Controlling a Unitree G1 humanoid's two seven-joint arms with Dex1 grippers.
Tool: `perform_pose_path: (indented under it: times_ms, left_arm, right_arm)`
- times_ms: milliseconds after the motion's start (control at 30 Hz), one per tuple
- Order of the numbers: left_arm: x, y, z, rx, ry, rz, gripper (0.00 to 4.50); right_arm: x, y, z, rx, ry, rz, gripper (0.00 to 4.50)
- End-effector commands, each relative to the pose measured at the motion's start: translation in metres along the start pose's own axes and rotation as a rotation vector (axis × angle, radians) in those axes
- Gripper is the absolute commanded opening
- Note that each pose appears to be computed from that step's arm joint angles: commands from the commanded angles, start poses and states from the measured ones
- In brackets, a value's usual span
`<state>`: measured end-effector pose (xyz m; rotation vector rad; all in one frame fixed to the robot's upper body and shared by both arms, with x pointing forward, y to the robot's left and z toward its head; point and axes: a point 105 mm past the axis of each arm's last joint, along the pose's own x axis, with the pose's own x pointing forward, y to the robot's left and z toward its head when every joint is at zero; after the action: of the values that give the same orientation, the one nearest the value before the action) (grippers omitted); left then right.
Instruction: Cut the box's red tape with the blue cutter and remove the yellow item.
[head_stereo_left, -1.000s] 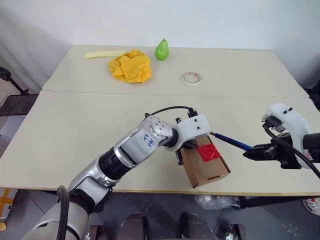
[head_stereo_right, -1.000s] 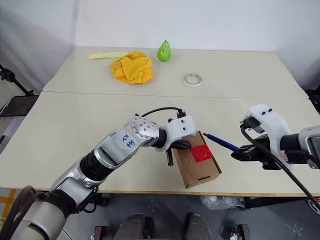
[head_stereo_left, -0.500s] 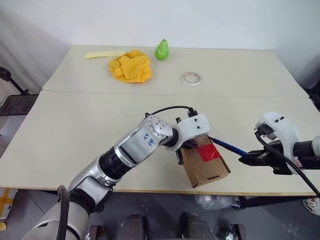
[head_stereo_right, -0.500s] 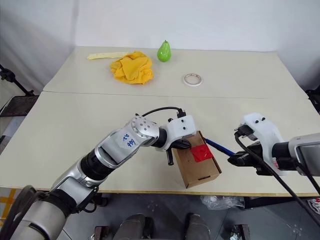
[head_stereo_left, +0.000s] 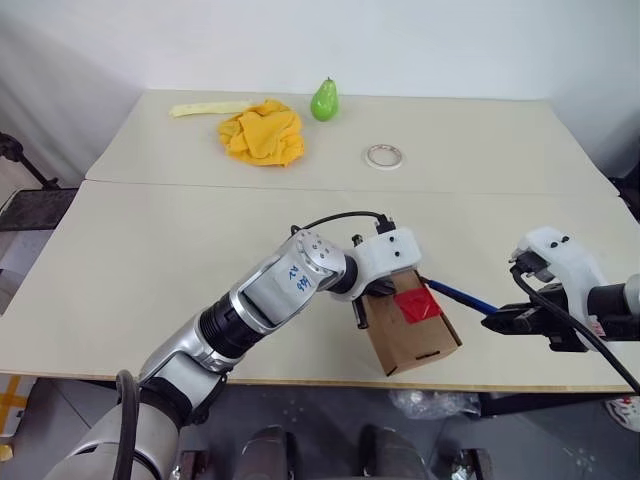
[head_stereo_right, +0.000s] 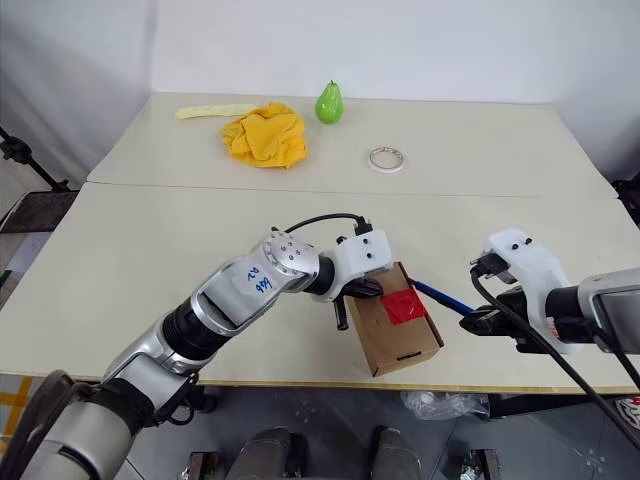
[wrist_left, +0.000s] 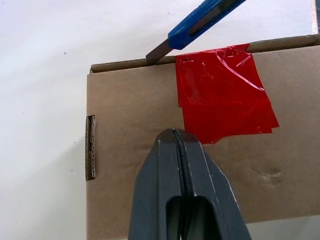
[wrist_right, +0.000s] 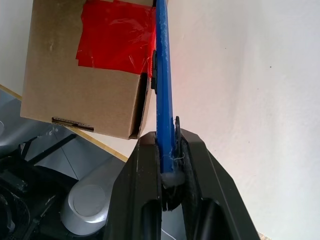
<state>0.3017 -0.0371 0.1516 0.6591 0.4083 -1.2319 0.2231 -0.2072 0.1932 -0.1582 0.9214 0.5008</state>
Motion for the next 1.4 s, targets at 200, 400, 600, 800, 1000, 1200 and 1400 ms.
perform_pose_path:
  times_ms: [200, 400, 600, 800, 1000, 1200, 1400]
  left_arm:
    - [0.016, 0.002, -0.039, -0.098, 0.143, 0.007, 0.00]
    - [0.020, -0.001, -0.038, -0.098, 0.136, 0.004, 0.00]
    - [0.021, -0.004, -0.038, -0.102, 0.134, 0.004, 0.00]
    - [0.023, -0.005, -0.040, -0.108, 0.133, 0.008, 0.00]
    - [0.024, -0.004, -0.041, -0.113, 0.135, 0.014, 0.00]
    - [0.025, -0.002, -0.042, -0.113, 0.141, 0.030, 0.00]
    - [0.026, -0.001, -0.042, -0.107, 0.141, 0.034, 0.00]
  right_arm:
    - [-0.002, 0.012, 0.004, -0.048, -0.005, 0.032, 0.14]
    - [-0.001, 0.018, 0.001, -0.080, 0.021, 0.047, 0.14]
    - [-0.004, 0.017, 0.003, -0.124, 0.122, 0.026, 0.14]
    - [-0.002, 0.016, 0.007, -0.142, 0.252, 0.030, 0.14]
    - [-0.003, 0.021, 0.008, -0.144, 0.292, 0.061, 0.14]
    - [-0.010, 0.028, 0.005, -0.150, 0.338, 0.096, 0.14]
    - [-0.017, 0.034, 0.001, -0.153, 0.370, 0.119, 0.14]
